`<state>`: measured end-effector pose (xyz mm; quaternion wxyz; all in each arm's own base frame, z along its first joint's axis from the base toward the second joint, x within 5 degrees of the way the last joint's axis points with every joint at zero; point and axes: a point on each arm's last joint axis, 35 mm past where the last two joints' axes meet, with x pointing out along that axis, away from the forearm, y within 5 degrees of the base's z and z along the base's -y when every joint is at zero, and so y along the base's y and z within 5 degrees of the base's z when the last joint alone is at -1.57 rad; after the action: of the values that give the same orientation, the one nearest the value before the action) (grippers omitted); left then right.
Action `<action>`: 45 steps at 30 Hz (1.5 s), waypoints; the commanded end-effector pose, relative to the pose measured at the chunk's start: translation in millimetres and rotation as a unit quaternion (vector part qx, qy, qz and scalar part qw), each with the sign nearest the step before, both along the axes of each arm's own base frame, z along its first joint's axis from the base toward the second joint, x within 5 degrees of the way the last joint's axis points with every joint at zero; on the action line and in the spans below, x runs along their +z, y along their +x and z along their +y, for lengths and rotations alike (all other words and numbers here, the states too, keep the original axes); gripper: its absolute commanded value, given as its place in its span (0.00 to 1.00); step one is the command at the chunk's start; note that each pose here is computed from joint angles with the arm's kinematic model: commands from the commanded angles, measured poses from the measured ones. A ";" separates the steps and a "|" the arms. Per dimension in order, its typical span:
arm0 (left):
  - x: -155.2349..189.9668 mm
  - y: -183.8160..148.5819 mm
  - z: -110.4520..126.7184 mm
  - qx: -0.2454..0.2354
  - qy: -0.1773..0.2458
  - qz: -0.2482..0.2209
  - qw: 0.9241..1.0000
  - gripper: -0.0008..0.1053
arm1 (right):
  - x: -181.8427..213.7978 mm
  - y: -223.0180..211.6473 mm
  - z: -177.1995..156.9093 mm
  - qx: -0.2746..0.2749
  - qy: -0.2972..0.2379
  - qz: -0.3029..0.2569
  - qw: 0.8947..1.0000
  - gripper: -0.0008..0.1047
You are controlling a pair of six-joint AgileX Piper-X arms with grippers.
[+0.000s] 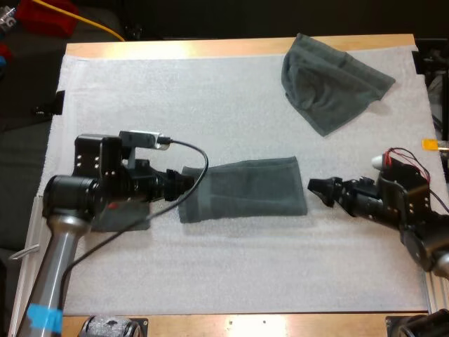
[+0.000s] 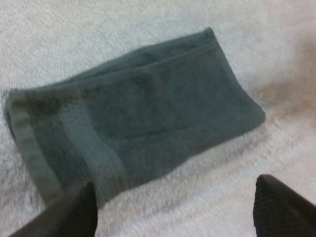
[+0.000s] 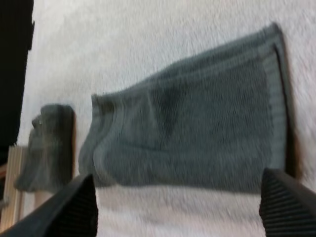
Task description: Pick towel from pile, fold and stack
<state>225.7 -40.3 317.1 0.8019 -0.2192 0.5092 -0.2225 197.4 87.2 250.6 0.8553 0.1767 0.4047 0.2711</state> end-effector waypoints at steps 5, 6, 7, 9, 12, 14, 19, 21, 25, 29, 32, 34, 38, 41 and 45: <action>22.2 -29.0 2.3 -0.004 -0.005 -0.020 1.000 0.61 | 16.3 -23.4 -9.4 0.015 -0.017 -0.013 1.000 0.64; 25.7 -34.5 2.8 -0.004 -0.006 -0.026 1.000 0.61 | 18.2 -27.6 -11.0 0.017 -0.021 -0.015 1.000 0.64; 30.2 -41.1 3.5 -0.004 -0.007 -0.034 0.999 0.61 | 20.3 -32.3 -12.8 0.019 -0.024 -0.017 0.999 0.64; 36.7 -51.7 4.5 -0.003 -0.009 -0.045 0.999 0.61 | 22.3 -39.0 -15.3 0.020 -0.027 -0.012 0.999 0.64; 43.1 -68.0 6.0 -0.002 -0.010 -0.050 0.999 0.61 | 25.7 -49.5 -19.1 0.020 -0.028 -0.008 0.999 0.64; 46.7 -78.2 7.0 -0.002 -0.010 -0.053 0.999 0.61 | 26.7 -54.5 -20.9 0.020 -0.029 -0.004 0.999 0.64; 54.4 -97.9 8.8 -0.001 -0.012 -0.071 0.997 0.61 | 32.1 -63.4 -24.1 0.031 -0.036 -0.027 0.999 0.64; 56.0 -101.1 9.1 0.002 -0.015 -0.075 0.997 0.61 | 32.1 -63.5 -24.2 0.033 -0.037 -0.029 0.998 0.64; 56.8 -102.6 9.1 0.002 -0.019 -0.076 0.997 0.61 | 28.2 -58.4 -23.1 0.025 -0.048 -0.020 0.998 0.64; 57.1 -102.9 8.6 -0.003 -0.025 -0.076 0.997 0.61 | 23.4 -48.1 -19.6 0.023 -0.052 -0.017 0.998 0.64; 57.3 -103.1 8.3 -0.007 -0.030 -0.075 0.997 0.61 | 19.6 -37.0 -15.6 0.022 -0.051 -0.021 0.998 0.64; 57.4 -103.2 8.1 -0.009 -0.032 -0.075 0.997 0.61 | 14.9 -28.4 -12.4 0.023 -0.051 -0.019 0.998 0.64; 57.5 -103.3 8.0 -0.010 -0.034 -0.075 0.997 0.61 | 6.3 -11.2 -6.4 0.021 -0.060 -0.002 0.998 0.64; 57.6 -103.5 7.7 -0.013 -0.039 -0.074 0.996 0.61 | 0.7 3.9 -0.9 0.026 -0.066 0.005 0.997 0.64; 57.8 -103.6 7.4 -0.016 -0.043 -0.074 0.996 0.61 | -10.5 25.5 6.6 0.035 -0.076 0.012 0.996 0.64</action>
<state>122.7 -32.5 371.5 0.8240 -0.2257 0.4471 -0.2650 221.0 93.9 235.9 0.8470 0.1034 0.4511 0.2615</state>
